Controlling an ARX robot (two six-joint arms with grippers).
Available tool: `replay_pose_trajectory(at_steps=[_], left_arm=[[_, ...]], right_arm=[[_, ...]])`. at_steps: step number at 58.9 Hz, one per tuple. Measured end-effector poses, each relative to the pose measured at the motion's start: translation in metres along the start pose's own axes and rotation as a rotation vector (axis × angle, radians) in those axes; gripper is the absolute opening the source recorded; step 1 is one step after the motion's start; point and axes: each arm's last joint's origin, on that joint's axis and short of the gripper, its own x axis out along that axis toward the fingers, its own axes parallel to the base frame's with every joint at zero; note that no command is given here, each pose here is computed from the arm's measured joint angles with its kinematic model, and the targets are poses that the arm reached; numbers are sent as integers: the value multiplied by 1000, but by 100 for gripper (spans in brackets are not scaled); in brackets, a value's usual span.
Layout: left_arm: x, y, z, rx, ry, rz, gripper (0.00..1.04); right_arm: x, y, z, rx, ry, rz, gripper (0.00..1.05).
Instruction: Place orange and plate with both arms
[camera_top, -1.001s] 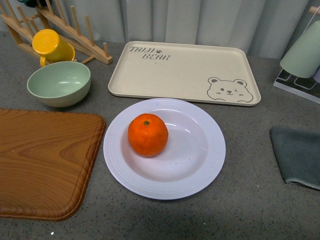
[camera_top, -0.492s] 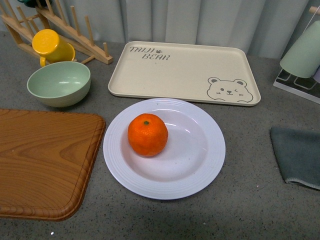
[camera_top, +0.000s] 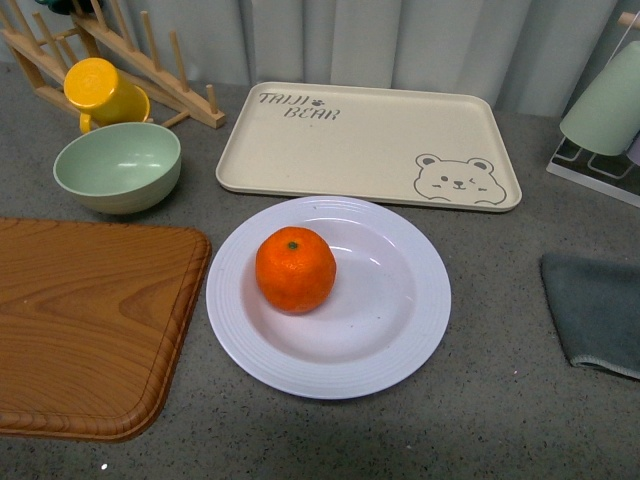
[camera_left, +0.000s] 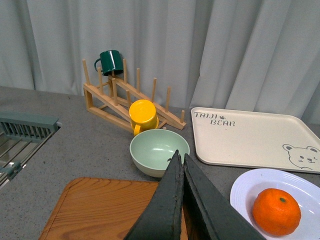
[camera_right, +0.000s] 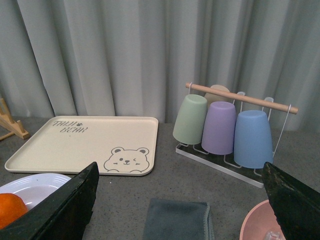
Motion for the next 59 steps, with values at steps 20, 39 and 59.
replay_pose_trajectory(at_steps=[20,39,59], left_arm=[[-2,0,1,0,-22,-1,38],[-2,0,1,0,-22,0,98],[-2,0,1,3,-22,-1,98]], right_arm=[[11,3,-2,-173,69,136,95],[102,27,-26,-15,495,261,95],[170,51,-89,465,954,385,95]])
